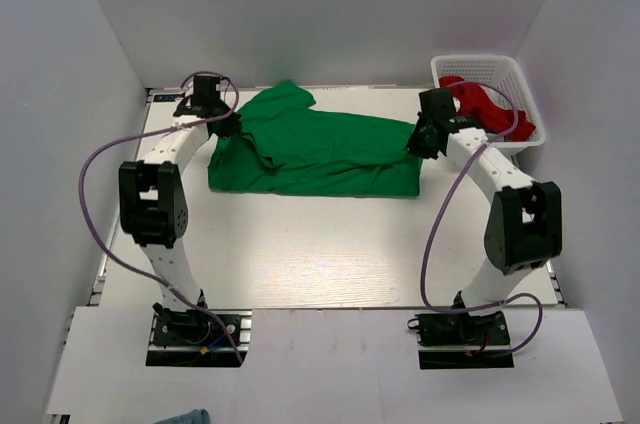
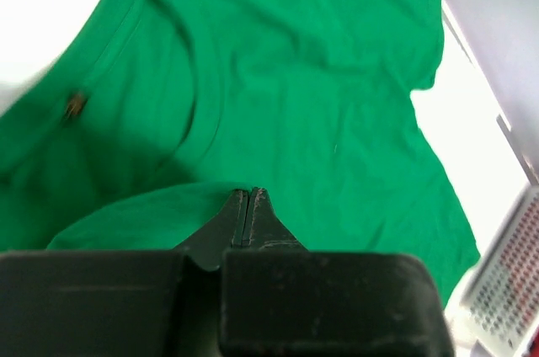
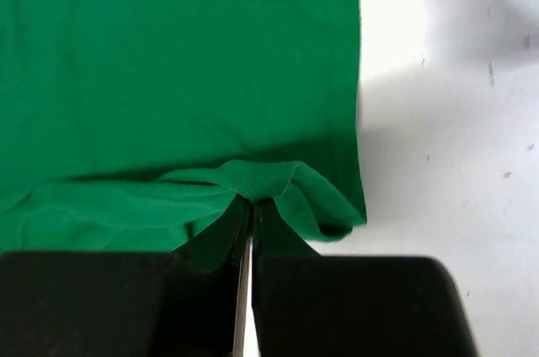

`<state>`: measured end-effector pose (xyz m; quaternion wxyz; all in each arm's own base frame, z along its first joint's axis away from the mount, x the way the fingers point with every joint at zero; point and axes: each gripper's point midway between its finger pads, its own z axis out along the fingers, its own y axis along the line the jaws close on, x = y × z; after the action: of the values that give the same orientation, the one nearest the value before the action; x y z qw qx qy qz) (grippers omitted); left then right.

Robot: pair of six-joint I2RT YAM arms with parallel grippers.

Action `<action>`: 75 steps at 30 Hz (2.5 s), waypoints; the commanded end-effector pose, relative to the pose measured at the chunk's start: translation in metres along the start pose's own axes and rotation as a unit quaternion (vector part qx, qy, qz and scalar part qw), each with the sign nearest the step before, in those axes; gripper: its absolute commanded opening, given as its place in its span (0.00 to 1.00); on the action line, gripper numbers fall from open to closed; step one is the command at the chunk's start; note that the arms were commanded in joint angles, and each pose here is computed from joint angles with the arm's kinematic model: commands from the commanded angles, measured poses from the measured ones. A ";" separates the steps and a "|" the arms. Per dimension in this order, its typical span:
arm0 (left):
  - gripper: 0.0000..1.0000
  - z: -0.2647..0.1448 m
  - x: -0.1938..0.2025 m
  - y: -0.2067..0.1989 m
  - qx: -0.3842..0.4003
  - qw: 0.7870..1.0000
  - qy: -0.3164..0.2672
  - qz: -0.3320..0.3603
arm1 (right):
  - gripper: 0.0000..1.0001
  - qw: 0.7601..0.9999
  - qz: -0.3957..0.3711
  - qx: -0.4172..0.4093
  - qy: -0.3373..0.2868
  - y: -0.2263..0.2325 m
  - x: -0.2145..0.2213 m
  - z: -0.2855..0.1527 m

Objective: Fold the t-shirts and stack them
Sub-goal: Fold the flattened tshirt in 1/3 of the way

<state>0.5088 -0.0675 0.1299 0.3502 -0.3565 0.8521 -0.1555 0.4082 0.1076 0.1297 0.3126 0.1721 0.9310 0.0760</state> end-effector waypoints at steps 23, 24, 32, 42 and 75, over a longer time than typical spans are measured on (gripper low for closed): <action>0.00 -0.093 0.013 0.064 -0.035 0.995 -0.088 -0.017 | 0.00 0.991 0.039 -0.093 0.085 -0.038 0.110 -0.048; 0.00 -0.102 0.022 0.074 -0.037 0.995 -0.085 -0.033 | 0.00 0.991 0.037 -0.098 0.089 -0.040 0.117 -0.051; 0.00 -0.153 0.081 0.147 -0.050 0.995 -0.076 -0.050 | 0.00 0.990 0.029 -0.077 0.113 -0.081 0.179 -0.067; 0.00 -0.161 0.097 0.162 -0.050 0.995 -0.066 -0.055 | 0.00 0.990 0.037 -0.082 0.106 -0.086 0.187 -0.070; 0.00 -0.009 -0.033 0.018 -0.054 0.995 -0.082 -0.022 | 0.10 0.998 0.019 -0.022 0.060 -0.038 0.018 0.026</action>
<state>0.4871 -0.0338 0.1288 0.3726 -0.4150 0.8257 -0.0850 0.3780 0.0821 0.0877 0.2453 0.1970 0.9426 0.1120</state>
